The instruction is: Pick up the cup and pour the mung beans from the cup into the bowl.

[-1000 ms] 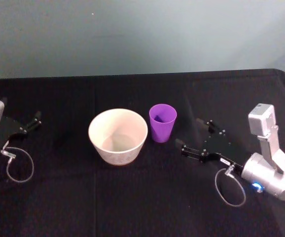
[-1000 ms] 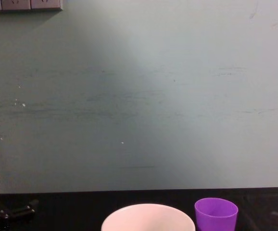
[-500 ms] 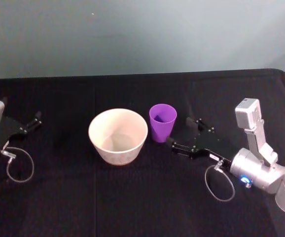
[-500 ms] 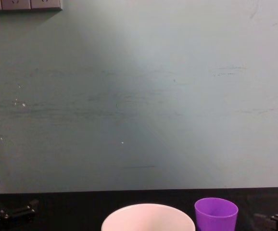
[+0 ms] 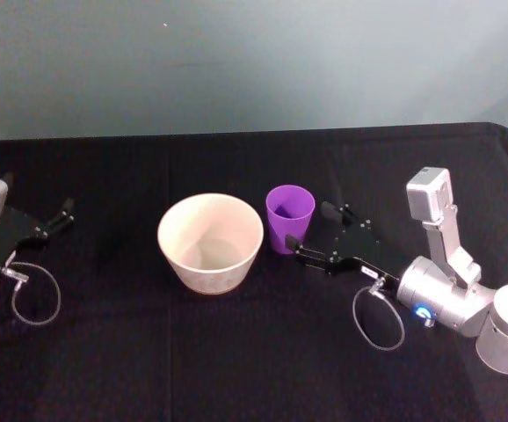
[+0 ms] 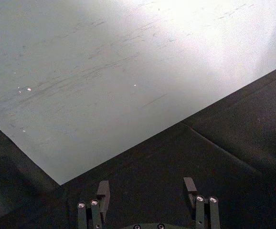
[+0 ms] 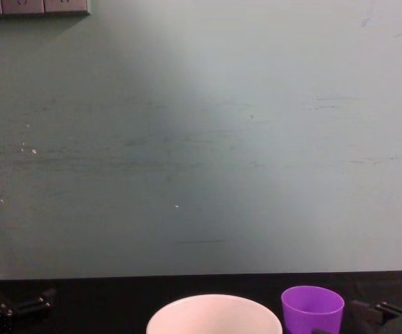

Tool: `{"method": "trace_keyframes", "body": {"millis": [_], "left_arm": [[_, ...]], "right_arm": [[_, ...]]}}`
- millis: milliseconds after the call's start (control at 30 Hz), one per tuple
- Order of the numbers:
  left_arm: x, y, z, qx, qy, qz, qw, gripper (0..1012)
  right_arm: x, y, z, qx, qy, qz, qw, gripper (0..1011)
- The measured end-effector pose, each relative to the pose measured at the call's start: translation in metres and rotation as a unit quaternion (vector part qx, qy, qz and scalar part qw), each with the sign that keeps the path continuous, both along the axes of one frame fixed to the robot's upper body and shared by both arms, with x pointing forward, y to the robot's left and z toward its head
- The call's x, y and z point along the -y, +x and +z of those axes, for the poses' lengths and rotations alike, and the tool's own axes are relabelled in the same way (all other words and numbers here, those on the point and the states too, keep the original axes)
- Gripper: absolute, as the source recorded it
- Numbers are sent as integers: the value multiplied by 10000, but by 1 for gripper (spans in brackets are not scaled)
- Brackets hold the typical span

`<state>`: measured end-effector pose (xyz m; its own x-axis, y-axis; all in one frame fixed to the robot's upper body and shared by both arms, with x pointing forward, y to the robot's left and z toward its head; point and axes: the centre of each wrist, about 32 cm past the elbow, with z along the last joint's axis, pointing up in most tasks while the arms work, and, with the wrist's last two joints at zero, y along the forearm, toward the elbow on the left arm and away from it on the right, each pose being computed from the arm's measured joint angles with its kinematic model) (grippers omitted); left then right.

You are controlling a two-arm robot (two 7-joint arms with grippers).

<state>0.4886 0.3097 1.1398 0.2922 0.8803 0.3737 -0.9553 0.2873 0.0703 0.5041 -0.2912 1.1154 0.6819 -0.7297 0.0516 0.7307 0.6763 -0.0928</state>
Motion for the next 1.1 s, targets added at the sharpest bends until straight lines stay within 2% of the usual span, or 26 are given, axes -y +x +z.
{"method": "trace_keyframes", "body": {"millis": [167,400,733,1100], "left_arm": [[0,0,0,0,0,0,10000,1000],[0,0,0,0,0,0,10000,1000],[0,0,0,0,0,0,10000,1000],[0,0,0,0,0,0,10000,1000]], "right_arm": [[-51,36,-7,58,35,52,10000,1003],[-111,87,-38,135,-46,57,9999,1003],[-171,139,-59,162,24,19,9999,1003],[-182,176,-89,185,18,-59,9998,1003]]}}
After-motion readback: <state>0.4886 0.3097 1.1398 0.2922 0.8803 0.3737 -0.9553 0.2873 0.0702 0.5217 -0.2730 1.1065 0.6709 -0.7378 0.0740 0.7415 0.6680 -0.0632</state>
